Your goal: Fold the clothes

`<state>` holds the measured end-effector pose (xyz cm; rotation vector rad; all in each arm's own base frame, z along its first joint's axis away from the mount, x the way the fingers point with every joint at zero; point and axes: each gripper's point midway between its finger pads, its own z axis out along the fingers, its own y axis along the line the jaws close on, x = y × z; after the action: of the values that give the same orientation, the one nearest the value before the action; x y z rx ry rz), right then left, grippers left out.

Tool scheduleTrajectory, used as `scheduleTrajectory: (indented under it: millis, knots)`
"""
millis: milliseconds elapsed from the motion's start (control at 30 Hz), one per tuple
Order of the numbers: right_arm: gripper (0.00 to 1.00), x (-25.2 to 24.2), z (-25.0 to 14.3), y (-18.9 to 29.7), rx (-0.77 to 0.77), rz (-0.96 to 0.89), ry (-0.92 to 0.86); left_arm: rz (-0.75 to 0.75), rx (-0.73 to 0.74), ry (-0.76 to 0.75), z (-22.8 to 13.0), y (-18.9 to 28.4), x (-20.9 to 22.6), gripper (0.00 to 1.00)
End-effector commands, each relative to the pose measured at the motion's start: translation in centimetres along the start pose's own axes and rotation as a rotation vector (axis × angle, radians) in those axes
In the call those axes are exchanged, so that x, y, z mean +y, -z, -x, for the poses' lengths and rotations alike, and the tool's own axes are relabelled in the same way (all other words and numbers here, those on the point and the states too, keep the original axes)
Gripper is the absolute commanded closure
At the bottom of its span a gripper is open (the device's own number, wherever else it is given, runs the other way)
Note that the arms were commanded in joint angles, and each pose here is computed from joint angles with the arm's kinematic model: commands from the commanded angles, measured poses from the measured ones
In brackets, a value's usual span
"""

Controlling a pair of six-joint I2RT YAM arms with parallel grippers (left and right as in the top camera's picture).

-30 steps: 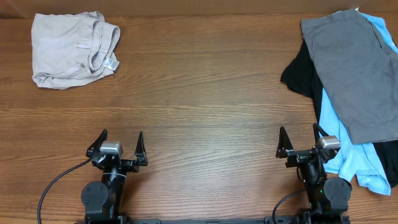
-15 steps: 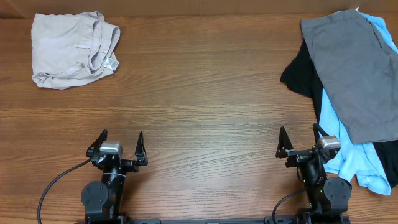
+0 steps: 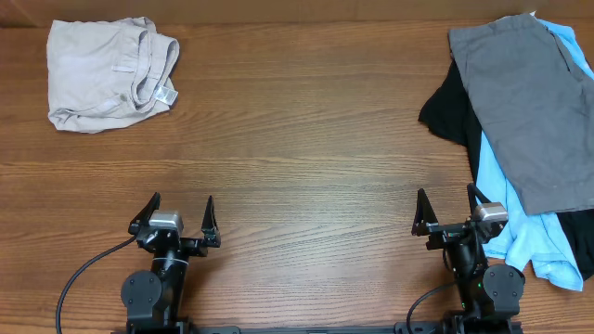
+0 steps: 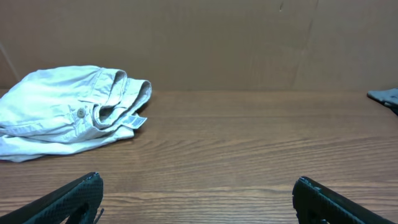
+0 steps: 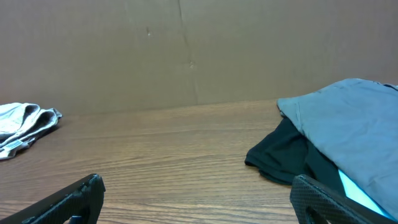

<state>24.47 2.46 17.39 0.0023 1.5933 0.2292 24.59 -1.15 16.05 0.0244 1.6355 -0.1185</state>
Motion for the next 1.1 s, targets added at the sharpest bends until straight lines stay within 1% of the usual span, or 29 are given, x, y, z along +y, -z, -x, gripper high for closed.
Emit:
scheduleTrajectory:
  millis: [0, 300, 400, 467, 600, 700, 767, 933, 1067]
  knots:
    - [0.0, 0.0, -0.1, 0.0, -0.005, -0.001, -0.003, 0.011, -0.016, 0.012, 0.2, 0.0, 0.2, 0.0]
    - [0.0, 0.2, 0.6, 0.0, -0.036, 0.008, 0.001, 0.009, -0.014, 0.013, 0.2, 0.0, 0.2, 0.0]
    - [0.0, 0.6, 0.7, 0.0, -0.037, 0.032, -0.002, -0.071, -0.033, 0.003, 0.7, 0.1, -1.2, 0.0]
    - [0.0, 0.7, 1.3, 0.1, -0.06, 0.037, -0.023, -0.09, -0.045, 0.001, 1.1, 0.2, -1.6, 0.0]
    - [0.0, 1.9, 3.1, 0.5, -0.078, 0.092, -0.016, -0.083, -0.091, -0.009, 3.5, 0.6, -1.6, 0.0]
    - [0.0, 2.8, 4.8, 0.9, -0.051, 0.124, -0.019, -0.084, -0.108, -0.016, 6.0, 1.0, -1.8, 0.0]
    - [0.0, 3.2, 6.9, 1.2, -0.031, 0.121, -0.022, -0.084, -0.096, -0.013, 7.8, 1.0, -1.9, 0.0]
    - [0.0, 3.7, 11.3, 0.8, 0.024, 0.109, -0.034, -0.118, -0.044, -0.004, 10.5, -0.3, -2.5, 0.0]
    - [0.0, 4.0, 14.4, -0.4, 0.121, 0.093, -0.05, -0.183, 0.024, 0.01, 12.6, -2.6, -3.4, 0.0]
